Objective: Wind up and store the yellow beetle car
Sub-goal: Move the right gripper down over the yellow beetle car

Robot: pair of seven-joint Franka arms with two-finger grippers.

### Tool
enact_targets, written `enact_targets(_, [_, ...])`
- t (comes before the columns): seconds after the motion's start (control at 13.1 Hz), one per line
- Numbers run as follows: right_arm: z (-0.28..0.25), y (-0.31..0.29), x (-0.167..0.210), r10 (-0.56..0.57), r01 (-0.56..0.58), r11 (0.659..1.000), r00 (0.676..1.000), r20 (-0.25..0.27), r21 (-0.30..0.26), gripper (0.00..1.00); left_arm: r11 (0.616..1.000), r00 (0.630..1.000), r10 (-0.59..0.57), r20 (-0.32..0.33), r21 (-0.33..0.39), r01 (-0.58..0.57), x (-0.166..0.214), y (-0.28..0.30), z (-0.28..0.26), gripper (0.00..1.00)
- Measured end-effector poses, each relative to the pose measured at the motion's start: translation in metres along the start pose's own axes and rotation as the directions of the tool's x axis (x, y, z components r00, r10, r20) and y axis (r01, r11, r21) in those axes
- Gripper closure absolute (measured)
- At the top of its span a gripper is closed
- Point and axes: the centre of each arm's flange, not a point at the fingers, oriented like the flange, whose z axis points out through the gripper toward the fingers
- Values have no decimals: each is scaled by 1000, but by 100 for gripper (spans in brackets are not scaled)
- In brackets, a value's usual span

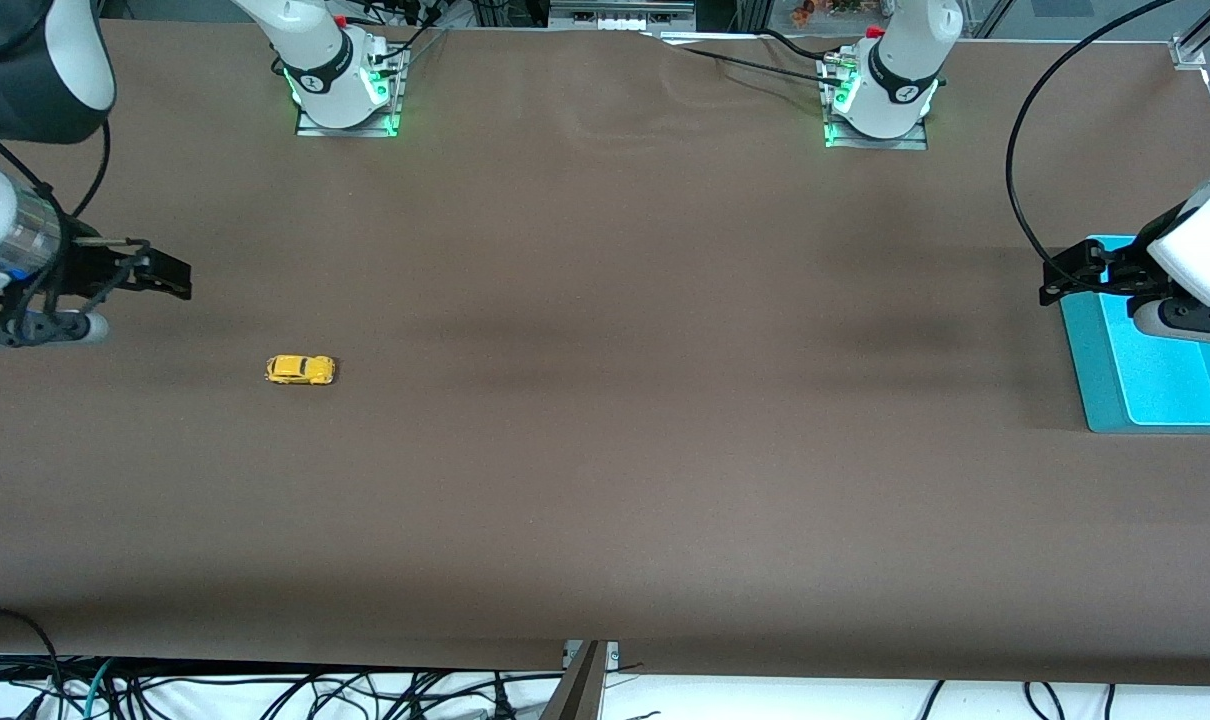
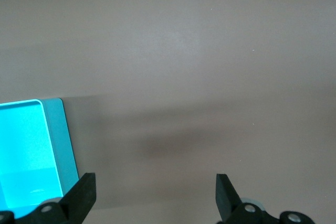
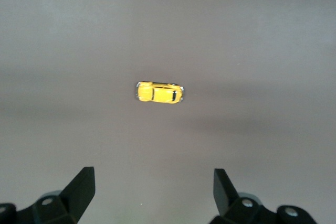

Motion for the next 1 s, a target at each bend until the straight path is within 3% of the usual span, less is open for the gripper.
enact_targets(0.31, [49,-16,21,-60,57,998,995,83,36,0,1000,1000,1,0,0,-1,0,0,0,0])
enact_targets(0.54, [91,-17,38,-258,252,966,958,127,60,0,1000,1000,2,0,0,-2,0,1,0,0])
enact_targets(0.77, [133,-11,60,-519,514,855,847,115,70,0,1000,1000,4,0,0,-4,0,2,0,0])
enact_targets(1.0, [174,-10,73,-730,726,684,680,68,72,0,1000,1000,4,0,0,-4,0,2,0,0])
